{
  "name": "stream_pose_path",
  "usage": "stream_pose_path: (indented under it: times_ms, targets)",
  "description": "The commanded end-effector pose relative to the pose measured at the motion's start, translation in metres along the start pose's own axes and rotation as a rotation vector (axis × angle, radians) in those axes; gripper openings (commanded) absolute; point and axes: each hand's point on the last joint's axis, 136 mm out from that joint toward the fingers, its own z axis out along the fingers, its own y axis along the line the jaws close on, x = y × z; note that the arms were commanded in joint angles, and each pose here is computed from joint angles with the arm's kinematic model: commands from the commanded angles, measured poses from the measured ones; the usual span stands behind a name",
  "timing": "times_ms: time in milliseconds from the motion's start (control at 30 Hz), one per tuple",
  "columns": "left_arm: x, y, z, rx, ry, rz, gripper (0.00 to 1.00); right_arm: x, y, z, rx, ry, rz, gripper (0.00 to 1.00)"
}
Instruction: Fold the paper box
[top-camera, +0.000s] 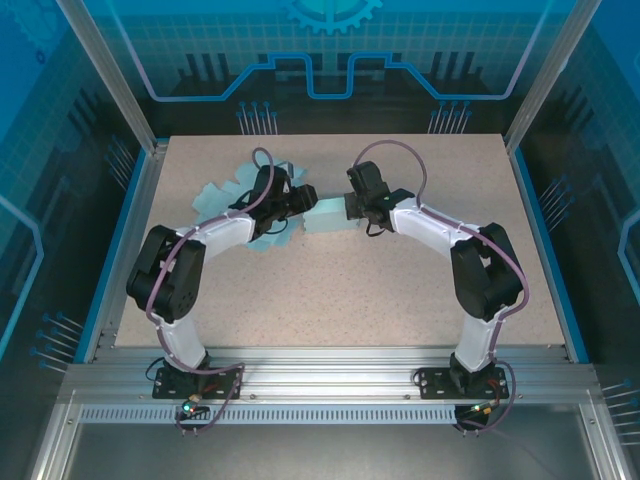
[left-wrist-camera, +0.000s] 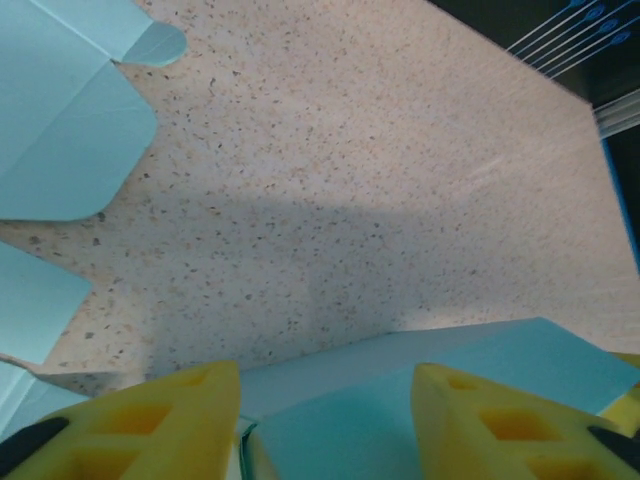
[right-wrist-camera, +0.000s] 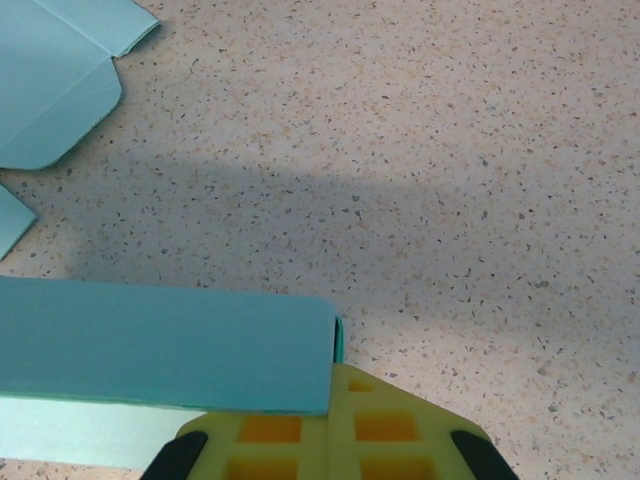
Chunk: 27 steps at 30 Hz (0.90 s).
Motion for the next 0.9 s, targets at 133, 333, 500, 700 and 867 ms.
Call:
stream_pose_path:
  times_ms: [133, 333, 500, 700, 867]
  targets:
    - [0.070, 0.042, 0.014, -0.080, 0.073, -0.055, 0.39, 0.083, -0.004, 0.019, 0.044, 0.252, -0.092, 0.04]
    - [0.089, 0.055, 0.022, -0.110, 0.058, -0.039, 0.31, 0.081, 0.002, 0.013, 0.031, 0.244, -0.106, 0.16]
    - [0.099, 0.064, 0.026, -0.141, 0.039, -0.024, 0.26, 0.075, 0.009, 0.001, 0.000, 0.226, -0.099, 0.27]
    - [0.110, 0.079, 0.030, -0.187, 0.033, -0.018, 0.23, 0.062, 0.017, -0.014, -0.059, 0.191, -0.079, 0.36]
    - [0.116, 0.086, 0.035, -0.204, 0.029, -0.021, 0.21, 0.052, 0.027, -0.026, -0.127, 0.172, -0.057, 0.43]
